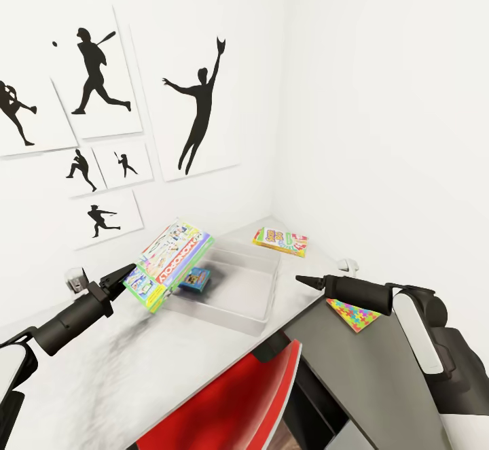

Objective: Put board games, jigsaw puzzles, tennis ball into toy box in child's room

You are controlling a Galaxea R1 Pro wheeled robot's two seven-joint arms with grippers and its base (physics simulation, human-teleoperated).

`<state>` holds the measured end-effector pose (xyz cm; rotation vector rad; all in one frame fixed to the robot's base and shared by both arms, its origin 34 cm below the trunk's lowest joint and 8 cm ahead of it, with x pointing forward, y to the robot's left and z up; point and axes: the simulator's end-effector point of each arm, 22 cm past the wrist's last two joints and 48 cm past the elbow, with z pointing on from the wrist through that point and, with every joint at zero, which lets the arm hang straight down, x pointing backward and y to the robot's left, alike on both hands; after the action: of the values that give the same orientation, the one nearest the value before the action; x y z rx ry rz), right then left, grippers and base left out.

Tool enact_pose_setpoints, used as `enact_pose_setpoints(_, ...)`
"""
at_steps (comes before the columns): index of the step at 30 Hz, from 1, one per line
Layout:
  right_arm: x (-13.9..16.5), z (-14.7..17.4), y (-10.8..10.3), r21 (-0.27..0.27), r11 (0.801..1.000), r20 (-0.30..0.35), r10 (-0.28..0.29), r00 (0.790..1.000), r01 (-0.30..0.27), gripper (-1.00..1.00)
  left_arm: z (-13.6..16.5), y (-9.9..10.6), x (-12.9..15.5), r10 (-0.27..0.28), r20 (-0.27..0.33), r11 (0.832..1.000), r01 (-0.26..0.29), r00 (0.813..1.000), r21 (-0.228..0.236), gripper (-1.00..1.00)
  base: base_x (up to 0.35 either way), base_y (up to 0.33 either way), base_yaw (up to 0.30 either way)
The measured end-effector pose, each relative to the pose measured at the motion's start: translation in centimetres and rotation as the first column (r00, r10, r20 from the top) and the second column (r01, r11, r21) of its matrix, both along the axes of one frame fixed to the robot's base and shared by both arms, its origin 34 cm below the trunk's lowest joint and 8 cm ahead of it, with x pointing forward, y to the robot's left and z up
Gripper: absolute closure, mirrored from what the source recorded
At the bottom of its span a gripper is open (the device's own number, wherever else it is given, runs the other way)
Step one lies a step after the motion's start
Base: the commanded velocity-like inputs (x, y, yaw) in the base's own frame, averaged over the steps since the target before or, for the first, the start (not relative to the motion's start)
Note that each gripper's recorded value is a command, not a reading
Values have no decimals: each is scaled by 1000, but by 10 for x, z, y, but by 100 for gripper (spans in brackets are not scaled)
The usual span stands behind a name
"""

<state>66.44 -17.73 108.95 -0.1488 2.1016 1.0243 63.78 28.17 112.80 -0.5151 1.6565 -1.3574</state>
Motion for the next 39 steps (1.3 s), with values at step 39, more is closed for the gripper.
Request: enact_pose_setpoints(39, -7, 8, 2, 3, 1000, 1, 12, 1000, -12, -100, -6, -3, -12, -29, -11, 1000, 29, 1000, 5, 100, 0, 0, -33)
